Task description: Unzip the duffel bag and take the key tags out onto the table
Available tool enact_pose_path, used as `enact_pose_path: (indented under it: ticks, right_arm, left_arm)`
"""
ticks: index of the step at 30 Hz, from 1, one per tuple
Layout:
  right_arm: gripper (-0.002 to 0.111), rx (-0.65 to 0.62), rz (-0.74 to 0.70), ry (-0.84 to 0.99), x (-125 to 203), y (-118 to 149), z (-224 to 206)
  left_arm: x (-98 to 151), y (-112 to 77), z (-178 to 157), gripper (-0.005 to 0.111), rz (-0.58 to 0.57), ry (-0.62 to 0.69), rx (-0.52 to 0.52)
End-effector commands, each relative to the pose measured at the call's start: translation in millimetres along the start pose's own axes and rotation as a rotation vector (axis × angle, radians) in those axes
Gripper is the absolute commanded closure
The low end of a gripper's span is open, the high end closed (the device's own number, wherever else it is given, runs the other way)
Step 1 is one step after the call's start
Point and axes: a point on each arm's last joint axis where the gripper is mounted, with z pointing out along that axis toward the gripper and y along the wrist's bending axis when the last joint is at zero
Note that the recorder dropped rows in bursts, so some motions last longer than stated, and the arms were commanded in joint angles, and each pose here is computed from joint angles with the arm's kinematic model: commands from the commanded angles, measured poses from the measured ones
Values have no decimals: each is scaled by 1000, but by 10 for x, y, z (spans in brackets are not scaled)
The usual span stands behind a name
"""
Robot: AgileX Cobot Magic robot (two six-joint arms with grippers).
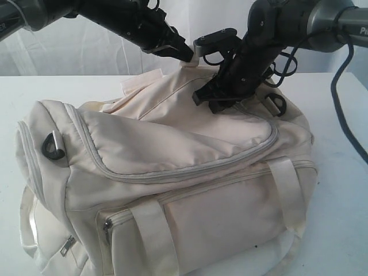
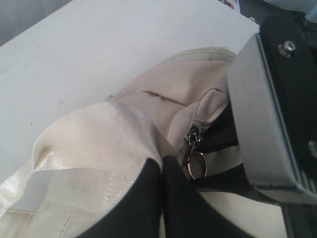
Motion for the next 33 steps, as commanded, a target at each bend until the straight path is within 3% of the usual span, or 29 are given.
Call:
enact_pose_path:
  ticks: [1, 6, 16, 33]
  right_arm:
    - [98, 14, -8, 36, 31, -24, -4]
    - [106, 55, -29, 60, 46, -52, -171]
    - [106, 138, -56, 129, 114, -104, -563]
    - [106, 188, -12, 300, 270, -145, -599]
  left_arm:
    - [-252, -269, -223, 107, -5, -106, 84]
    - [-251, -265, -223, 107, -4, -105, 80]
    - [-256, -240, -222, 107, -5, -111, 53]
    - [-272, -147, -223, 107, -1, -128, -50]
